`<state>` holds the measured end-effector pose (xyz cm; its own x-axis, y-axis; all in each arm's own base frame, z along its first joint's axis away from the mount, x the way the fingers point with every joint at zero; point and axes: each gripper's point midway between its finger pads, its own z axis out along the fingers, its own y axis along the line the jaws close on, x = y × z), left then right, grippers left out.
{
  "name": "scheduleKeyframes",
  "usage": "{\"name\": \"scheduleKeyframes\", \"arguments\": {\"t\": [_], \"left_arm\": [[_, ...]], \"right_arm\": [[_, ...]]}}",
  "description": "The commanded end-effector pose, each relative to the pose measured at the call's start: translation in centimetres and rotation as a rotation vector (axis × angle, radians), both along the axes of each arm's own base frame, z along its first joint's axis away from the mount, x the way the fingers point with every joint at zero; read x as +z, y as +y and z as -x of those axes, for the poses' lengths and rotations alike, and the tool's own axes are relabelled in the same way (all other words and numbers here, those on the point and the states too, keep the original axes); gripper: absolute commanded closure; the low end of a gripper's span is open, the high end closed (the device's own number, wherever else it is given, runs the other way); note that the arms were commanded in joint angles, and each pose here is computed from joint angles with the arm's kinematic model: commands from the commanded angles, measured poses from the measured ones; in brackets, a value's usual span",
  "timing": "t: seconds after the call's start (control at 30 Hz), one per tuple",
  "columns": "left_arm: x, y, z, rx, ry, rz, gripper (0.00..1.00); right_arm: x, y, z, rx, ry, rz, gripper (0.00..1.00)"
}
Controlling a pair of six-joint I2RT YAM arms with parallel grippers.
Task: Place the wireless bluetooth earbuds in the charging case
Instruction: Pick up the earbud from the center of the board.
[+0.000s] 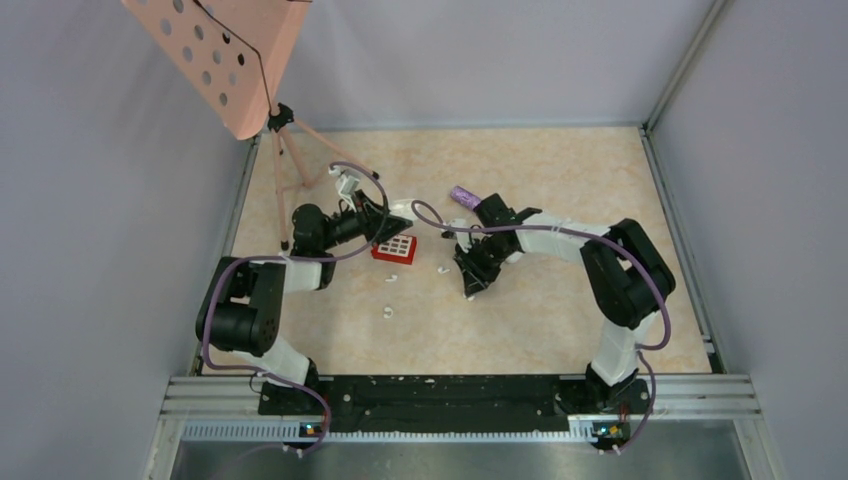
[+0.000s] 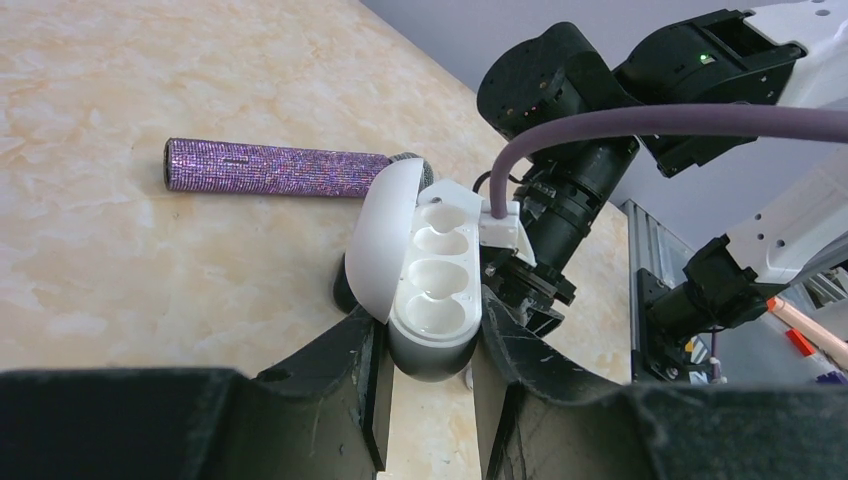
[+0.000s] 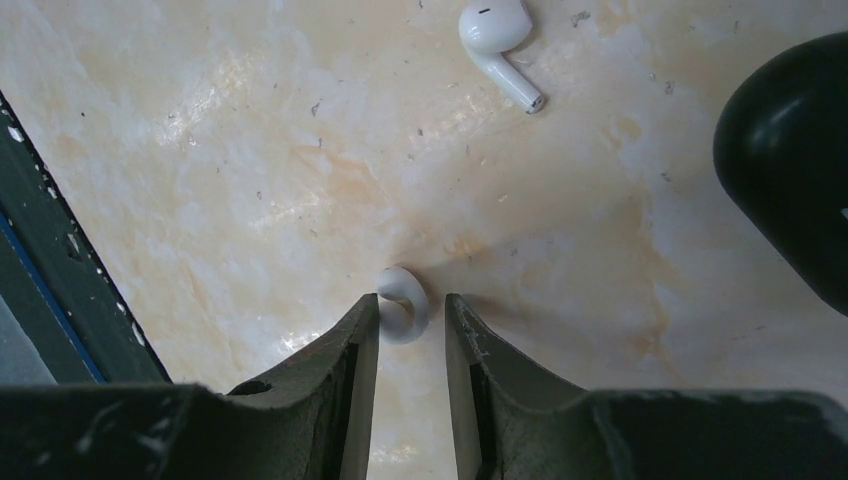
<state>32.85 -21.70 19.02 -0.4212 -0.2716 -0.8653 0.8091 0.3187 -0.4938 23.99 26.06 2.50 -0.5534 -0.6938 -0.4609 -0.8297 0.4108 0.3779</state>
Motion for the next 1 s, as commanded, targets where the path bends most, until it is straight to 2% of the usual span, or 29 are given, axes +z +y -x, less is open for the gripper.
{"name": "scheduleKeyframes", "arguments": {"t": [0.0, 0.13, 0.2, 0.37, 0.5, 0.67, 0.87, 0.97], "left_arm": [[1.4, 0.4, -0.2, 0.018, -0.061, 0.012, 1.0], [1.4, 0.4, -0.2, 0.017, -0.057, 0.012, 1.0], [1.3, 0.4, -0.3, 0.017, -0.056, 0.011, 1.0], [1.0, 0.3, -0.3, 0.015, -0.05, 0.006, 1.0], [0.9, 0.2, -0.3, 0.002, -0.049, 0.004, 1.0], [0.7, -0.1, -0.4, -0.024, -0.046, 0.021, 1.0], [0.8, -2.4, 1.6, -0.165, -0.087, 0.034, 1.0], [1.0, -3.8, 2.7, -0.226, -0.113, 0.026, 1.0]], "right_arm": [[-0.4, 0.4, -0.1, 0.013, -0.031, 0.026, 0.7], [0.0, 0.7, 0.4, 0.019, -0.022, 0.021, 0.7], [0.3, 0.8, 0.3, 0.016, -0.024, 0.013, 0.73], [1.9, 1.1, 0.2, 0.019, -0.044, -0.012, 0.91], [4.2, 1.0, 0.1, 0.045, -0.095, -0.039, 0.98], [9.5, 1.1, -0.4, 0.115, -0.251, -0.114, 1.0], [18.4, 1.6, -1.3, 0.245, -0.548, -0.242, 1.0], [21.6, 2.1, -1.5, 0.292, -0.606, -0.276, 1.0]]}}
